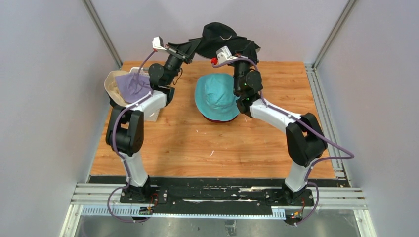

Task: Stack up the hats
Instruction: Stack the hat on the hat.

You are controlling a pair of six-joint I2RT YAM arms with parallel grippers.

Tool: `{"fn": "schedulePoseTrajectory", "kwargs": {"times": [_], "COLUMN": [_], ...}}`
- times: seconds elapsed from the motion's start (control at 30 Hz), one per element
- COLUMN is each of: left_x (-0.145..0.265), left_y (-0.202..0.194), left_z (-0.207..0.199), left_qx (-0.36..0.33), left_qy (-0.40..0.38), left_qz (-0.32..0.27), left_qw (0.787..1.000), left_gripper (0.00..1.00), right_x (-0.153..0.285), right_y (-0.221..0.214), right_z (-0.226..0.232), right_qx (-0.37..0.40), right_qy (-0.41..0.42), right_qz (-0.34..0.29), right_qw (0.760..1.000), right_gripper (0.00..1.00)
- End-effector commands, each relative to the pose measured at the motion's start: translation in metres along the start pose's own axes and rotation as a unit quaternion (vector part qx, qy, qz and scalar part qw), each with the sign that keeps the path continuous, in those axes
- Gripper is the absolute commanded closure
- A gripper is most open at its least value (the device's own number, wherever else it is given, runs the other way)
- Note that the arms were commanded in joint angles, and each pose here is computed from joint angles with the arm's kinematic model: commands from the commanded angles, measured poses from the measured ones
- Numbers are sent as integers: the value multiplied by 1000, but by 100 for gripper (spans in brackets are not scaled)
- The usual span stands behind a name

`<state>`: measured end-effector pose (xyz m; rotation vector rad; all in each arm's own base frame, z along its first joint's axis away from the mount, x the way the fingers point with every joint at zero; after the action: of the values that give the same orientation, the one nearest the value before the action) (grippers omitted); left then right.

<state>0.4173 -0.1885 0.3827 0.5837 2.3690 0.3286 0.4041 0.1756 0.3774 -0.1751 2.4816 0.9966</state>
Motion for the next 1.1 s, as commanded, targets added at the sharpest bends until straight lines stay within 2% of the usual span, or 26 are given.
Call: {"fn": "schedulePoseTrajectory", "kwargs": {"times": [0.0, 0.17, 0.5, 1.07], "left_x": [-3, 5, 31, 85], "left_y": [12, 2, -12, -34], "left_z": [5, 32, 52, 50], "left_qx": [-12, 12, 21, 23], "left_qy": [-52, -53, -20, 36], "left_qz": [-27, -23, -16, 23], "left_qw": [998, 998, 999, 999], "left_gripper": [100, 100, 100, 100], "right_x": [-15, -9, 29, 101], "right_y": [-22, -33, -45, -33], "right_z": [-17, -7, -2, 1], "right_qx": [-32, -34, -55, -68], "right_qy": [-52, -41, 1, 79], "right_qz": [36, 46, 67, 92], "right_qw": [997, 998, 996, 990], "right_gripper": [99, 99, 99, 99]}}
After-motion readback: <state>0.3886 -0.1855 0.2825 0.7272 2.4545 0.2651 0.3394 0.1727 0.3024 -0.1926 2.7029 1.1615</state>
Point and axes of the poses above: each gripper's point midway between its finger pads, its own x axis back along the fingers, its own z axis along the line the jaws close on, y = z × x, the point moved 8 cm from there along x, back along the fingers, and after that the axes turned 14 degrees about -x, right-handed, at the moved point
